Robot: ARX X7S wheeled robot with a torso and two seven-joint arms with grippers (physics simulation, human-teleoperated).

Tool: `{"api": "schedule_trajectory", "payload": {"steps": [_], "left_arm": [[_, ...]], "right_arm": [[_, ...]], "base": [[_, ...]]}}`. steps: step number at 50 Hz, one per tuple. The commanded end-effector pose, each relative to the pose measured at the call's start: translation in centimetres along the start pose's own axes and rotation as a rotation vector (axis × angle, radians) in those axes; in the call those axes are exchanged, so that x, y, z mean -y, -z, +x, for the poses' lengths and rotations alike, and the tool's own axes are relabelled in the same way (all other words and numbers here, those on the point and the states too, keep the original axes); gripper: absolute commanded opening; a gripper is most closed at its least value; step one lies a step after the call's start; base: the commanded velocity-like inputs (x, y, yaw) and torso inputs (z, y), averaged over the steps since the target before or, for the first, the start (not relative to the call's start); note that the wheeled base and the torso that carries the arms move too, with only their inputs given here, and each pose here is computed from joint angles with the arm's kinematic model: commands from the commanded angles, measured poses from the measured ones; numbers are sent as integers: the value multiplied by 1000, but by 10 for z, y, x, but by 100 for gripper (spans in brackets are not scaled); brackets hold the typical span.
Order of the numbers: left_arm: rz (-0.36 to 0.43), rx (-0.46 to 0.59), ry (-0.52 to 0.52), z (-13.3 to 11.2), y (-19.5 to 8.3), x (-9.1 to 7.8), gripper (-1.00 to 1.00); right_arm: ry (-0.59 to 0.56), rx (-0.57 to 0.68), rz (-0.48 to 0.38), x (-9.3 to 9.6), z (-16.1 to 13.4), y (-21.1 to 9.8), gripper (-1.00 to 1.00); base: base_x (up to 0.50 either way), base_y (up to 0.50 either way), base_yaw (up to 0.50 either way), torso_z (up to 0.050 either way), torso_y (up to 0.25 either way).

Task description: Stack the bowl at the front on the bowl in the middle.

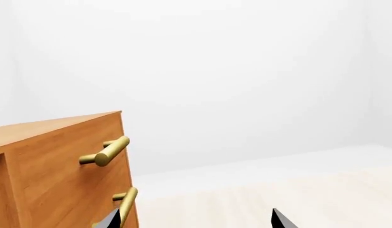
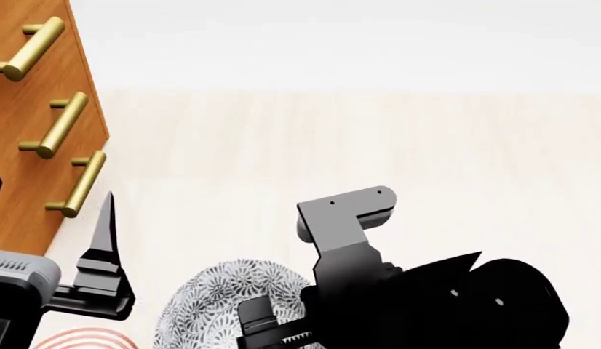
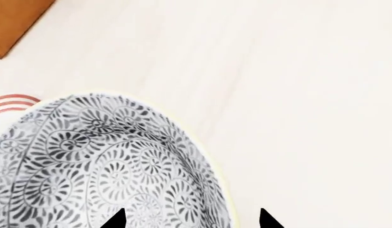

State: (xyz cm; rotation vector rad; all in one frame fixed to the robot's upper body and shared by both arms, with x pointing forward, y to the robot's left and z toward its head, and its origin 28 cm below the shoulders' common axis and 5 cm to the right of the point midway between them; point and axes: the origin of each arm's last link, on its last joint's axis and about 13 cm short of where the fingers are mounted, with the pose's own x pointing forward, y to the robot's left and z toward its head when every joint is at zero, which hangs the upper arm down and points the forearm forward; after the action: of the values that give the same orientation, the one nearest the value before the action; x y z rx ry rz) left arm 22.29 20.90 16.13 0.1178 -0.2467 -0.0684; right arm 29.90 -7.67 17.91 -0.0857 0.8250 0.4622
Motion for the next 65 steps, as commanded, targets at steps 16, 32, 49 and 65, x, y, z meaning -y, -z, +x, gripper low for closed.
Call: {"api": "schedule_trajectory", "payload": {"steps": [16, 32, 49, 65], "left_arm": [[-4, -5, 9, 6, 6, 2, 100], [-28, 95, -4, 3, 0, 6, 100], [-17, 214, 7, -14, -9, 7, 100], [2, 267, 16, -23, -25, 9, 100]], "right_arm": [[79, 476, 90, 4, -30, -10, 100], [422, 1062, 88, 6, -30, 49, 100], [526, 1370, 15, -16, -50, 87, 100], [538, 1471, -8, -26, -75, 90, 100]], "base": [[0, 0, 0, 0, 1], [0, 0, 0, 0, 0], [0, 0, 0, 0, 0], [0, 0, 0, 0, 0]]}}
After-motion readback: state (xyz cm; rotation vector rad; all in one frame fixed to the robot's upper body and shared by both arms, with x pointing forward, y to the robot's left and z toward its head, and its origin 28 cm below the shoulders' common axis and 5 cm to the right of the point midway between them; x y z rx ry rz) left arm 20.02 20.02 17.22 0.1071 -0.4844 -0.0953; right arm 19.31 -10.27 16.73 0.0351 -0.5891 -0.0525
